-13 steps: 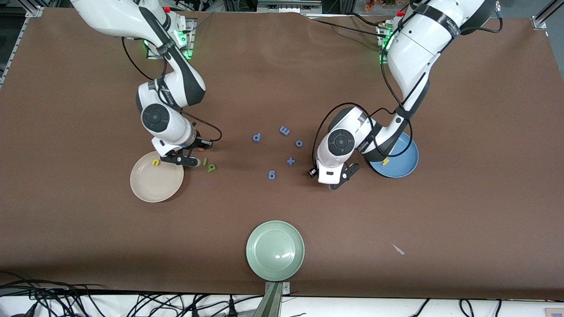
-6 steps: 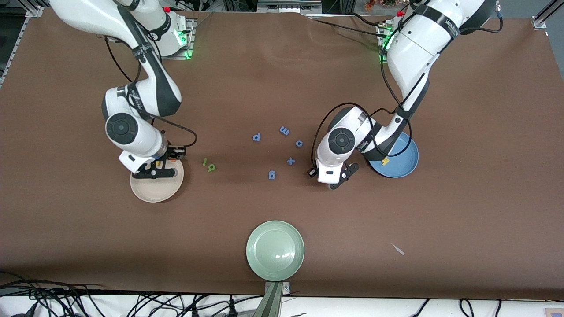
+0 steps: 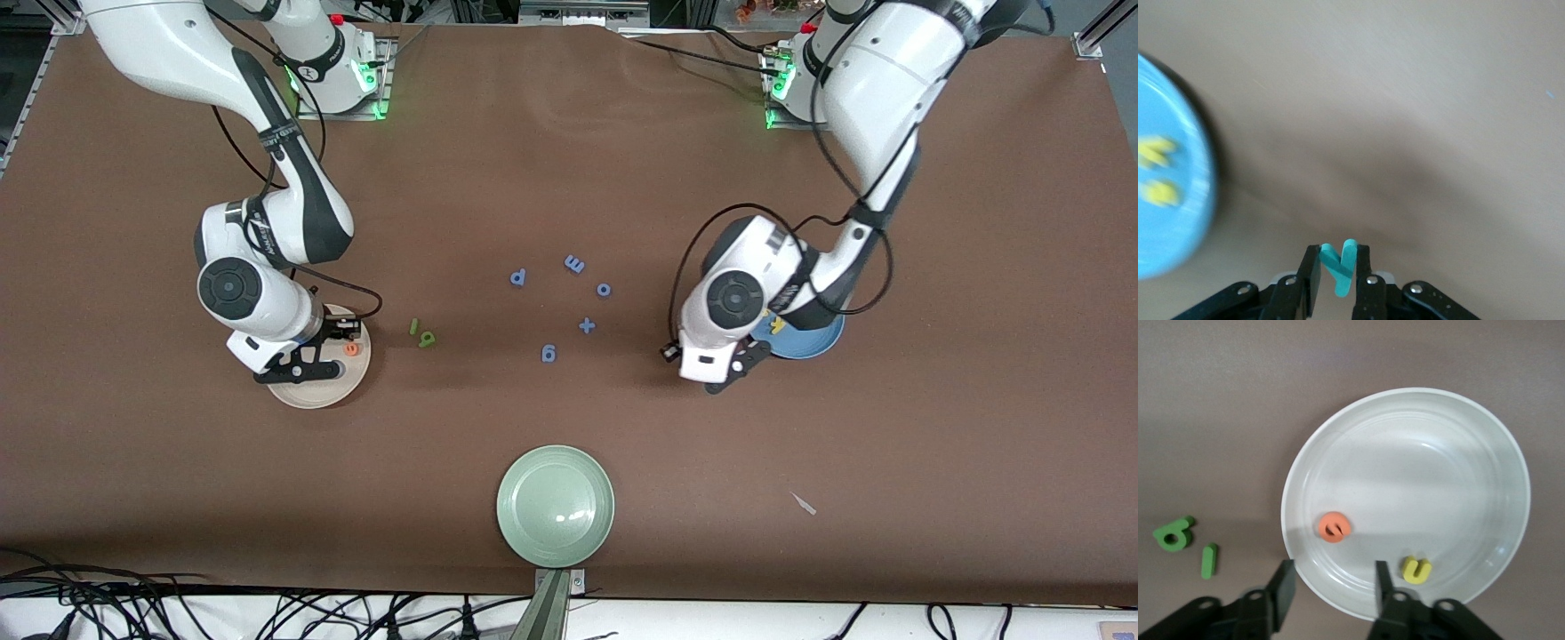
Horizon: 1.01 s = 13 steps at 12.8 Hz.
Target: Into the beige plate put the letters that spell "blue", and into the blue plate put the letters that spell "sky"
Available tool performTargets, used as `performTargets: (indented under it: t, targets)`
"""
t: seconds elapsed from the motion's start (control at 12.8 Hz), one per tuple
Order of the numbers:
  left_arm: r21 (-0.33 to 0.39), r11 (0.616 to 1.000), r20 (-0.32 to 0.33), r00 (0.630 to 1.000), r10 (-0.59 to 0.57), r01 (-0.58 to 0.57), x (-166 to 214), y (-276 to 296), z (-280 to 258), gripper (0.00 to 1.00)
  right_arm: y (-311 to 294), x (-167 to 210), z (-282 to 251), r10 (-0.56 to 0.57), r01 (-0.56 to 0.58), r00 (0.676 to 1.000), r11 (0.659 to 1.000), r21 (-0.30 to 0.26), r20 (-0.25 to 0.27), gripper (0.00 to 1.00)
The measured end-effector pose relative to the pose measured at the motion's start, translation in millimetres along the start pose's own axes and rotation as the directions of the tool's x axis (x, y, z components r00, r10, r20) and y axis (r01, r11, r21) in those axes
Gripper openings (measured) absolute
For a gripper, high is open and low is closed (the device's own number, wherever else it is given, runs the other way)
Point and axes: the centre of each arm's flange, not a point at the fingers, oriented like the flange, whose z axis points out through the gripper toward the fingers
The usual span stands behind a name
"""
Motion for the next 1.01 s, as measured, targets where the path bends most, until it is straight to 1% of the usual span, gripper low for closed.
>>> performTargets:
  t: [0.08,0.23,0.31,0.47,0.55,0.62,0.7,0.78,0.86,0.94,1.01]
  targets:
    - [0.043,0.998,0.024,0.999,0.033,-0.034,15.0,-19.9,-7.2,0.25,-5.1,0.0,1.8,0.017,-0.017,1.000,1.000,0.001,0.000,0.64]
    - [0.136,0.985,0.107,0.990,0.089,-0.103,36.4,-57.0,-4.6,0.25,-16.6,-1.4,2.8,0.060,-0.060,0.998,0.998,0.002,0.001,0.64]
    - [0.163,0.977,0.148,0.982,0.116,-0.140,44.1,-71.0,0.2,0.25,-25.9,-3.1,4.3,0.094,-0.094,0.996,0.996,0.004,0.005,0.64]
    - [0.173,0.962,0.206,0.963,0.173,-0.210,61.4,-96.1,9.7,0.26,-51.2,-8.6,11.9,0.163,-0.164,0.986,0.986,0.025,0.029,0.64]
    - [0.163,0.955,0.234,0.950,0.206,-0.247,73.3,-111.8,16.2,0.31,-63.4,-12.2,20.5,0.194,-0.197,0.979,0.979,0.047,0.056,0.64]
    - [0.151,0.952,0.255,0.941,0.222,-0.265,84.1,-125.4,20.9,0.42,-71.1,-15.1,29.9,0.216,-0.221,0.973,0.973,0.065,0.080,0.64]
    - [0.139,0.953,0.279,0.934,0.223,-0.269,90.3,-134.8,22.9,0.53,-75.6,-17.7,41.0,0.231,-0.239,0.969,0.968,0.078,0.092,0.64]
    - [0.125,0.955,0.308,0.925,0.220,-0.269,89.9,-138.1,21.2,0.64,-78.5,-20.5,51.0,0.241,-0.248,0.966,0.965,0.084,0.091,0.64]
    - [0.112,0.956,0.322,0.920,0.222,-0.270,85.8,-136.3,12.7,0.74,-81.6,-23.7,59.5,0.250,-0.257,0.964,0.963,0.084,0.087,0.64]
    - [0.102,0.956,0.314,0.921,0.232,-0.276,80.1,-132.7,-4.9,0.84,-84.8,-27.1,64.9,0.253,-0.260,0.964,0.962,0.084,0.085,0.64]
    - [0.096,0.953,0.292,0.923,0.250,-0.288,72.4,-129.6,-30.1,0.95,-87.8,-29.4,67.1,0.252,-0.259,0.964,0.962,0.084,0.084,0.64]
